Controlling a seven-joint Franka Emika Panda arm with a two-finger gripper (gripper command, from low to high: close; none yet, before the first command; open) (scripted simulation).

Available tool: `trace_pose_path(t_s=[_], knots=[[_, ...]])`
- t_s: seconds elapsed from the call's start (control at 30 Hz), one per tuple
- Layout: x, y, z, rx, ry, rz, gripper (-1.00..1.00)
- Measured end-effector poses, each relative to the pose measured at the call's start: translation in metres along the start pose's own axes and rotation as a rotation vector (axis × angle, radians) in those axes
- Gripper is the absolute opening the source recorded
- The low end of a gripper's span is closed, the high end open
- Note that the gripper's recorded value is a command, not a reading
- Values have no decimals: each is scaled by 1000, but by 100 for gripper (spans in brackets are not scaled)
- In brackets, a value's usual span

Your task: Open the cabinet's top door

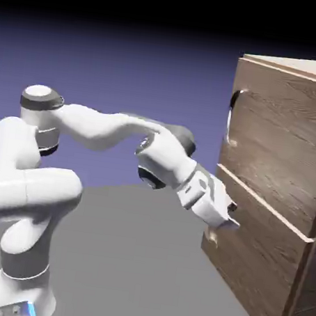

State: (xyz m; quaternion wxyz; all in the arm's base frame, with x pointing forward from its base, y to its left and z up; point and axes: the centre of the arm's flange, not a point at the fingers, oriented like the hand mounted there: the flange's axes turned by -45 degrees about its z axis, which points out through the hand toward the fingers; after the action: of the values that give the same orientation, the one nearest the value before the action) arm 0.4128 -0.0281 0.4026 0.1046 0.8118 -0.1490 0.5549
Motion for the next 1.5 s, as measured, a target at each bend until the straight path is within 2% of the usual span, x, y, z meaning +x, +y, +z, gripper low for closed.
trace_pose_path(t_s=[0.2,0.27,0.4,0.43,0.5,1.0,1.5], knots=[[63,-91,-88,309,362,-54,0],[64,-93,-90,315,368,-54,0],[81,-108,-47,315,368,-55,0],[81,-108,-45,315,368,-55,-100],[81,-108,-45,315,368,-55,-100],[50,2,-126,689,357,-125,-100],[37,98,-157,960,343,-176,-100]])
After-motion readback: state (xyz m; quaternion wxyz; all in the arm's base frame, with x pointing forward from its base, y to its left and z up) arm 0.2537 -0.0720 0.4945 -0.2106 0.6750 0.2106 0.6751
